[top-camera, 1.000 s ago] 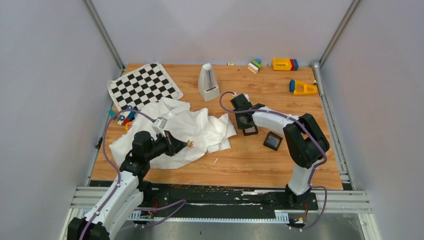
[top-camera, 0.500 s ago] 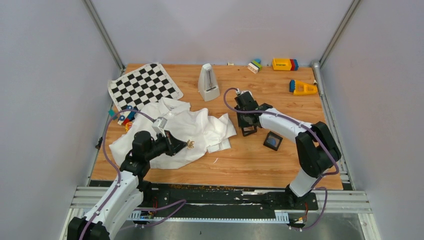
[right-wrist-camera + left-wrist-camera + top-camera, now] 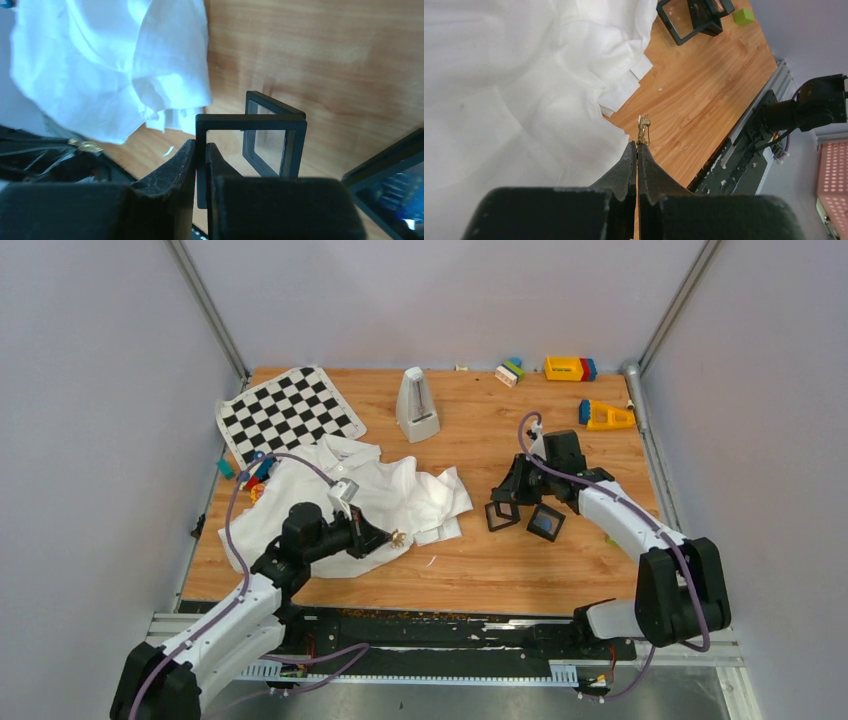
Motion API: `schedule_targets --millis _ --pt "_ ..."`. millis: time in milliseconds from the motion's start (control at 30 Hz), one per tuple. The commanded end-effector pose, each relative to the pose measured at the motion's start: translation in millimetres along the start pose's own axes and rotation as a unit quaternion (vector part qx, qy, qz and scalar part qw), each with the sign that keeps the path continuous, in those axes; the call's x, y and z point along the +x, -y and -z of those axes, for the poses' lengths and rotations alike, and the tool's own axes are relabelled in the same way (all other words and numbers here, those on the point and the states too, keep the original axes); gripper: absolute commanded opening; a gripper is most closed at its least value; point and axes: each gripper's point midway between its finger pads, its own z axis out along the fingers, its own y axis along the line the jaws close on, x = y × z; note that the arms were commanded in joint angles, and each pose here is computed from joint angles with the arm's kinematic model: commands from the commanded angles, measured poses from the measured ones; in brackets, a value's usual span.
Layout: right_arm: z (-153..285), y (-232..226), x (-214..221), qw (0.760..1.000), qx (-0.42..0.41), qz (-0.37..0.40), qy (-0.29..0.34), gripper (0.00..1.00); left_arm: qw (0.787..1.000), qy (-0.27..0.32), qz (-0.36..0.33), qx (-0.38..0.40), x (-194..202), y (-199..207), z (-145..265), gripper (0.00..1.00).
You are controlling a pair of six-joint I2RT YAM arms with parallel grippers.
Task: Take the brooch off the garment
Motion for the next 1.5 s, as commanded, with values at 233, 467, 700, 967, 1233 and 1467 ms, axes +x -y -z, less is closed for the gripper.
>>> schedule_targets --millis 233,467,700,967,1233,1467 --pt "14 -50 16 0.951 -0.279 -0.094 -0.095 0.0 0.987 0.021 -0.156 -0.029 -44 39 -45 0.0" --pt "2 -46 18 0.939 -0.313 -0.109 -0.096 0.0 0.944 0.091 -0.317 -0.01 -68 74 -92 0.0" --pt "2 -39 19 0.947 -0.302 -0.088 -0.058 0.0 0.906 0.135 -0.4 -0.01 -77 77 -122 0.0" --pt "-9 -24 35 0.948 -0.292 -0.109 -0.068 0.0 0.893 0.161 -0.42 0.029 -53 79 -120 0.0" --pt "-8 -19 32 0.95 -0.289 -0.106 -0.051 0.0 0.874 0.171 -0.451 0.069 -35 91 -128 0.0" --pt "-12 -12 33 0.95 -0.286 -0.116 -0.051 0.0 0.869 0.141 -0.469 0.068 -21 90 -140 0.0"
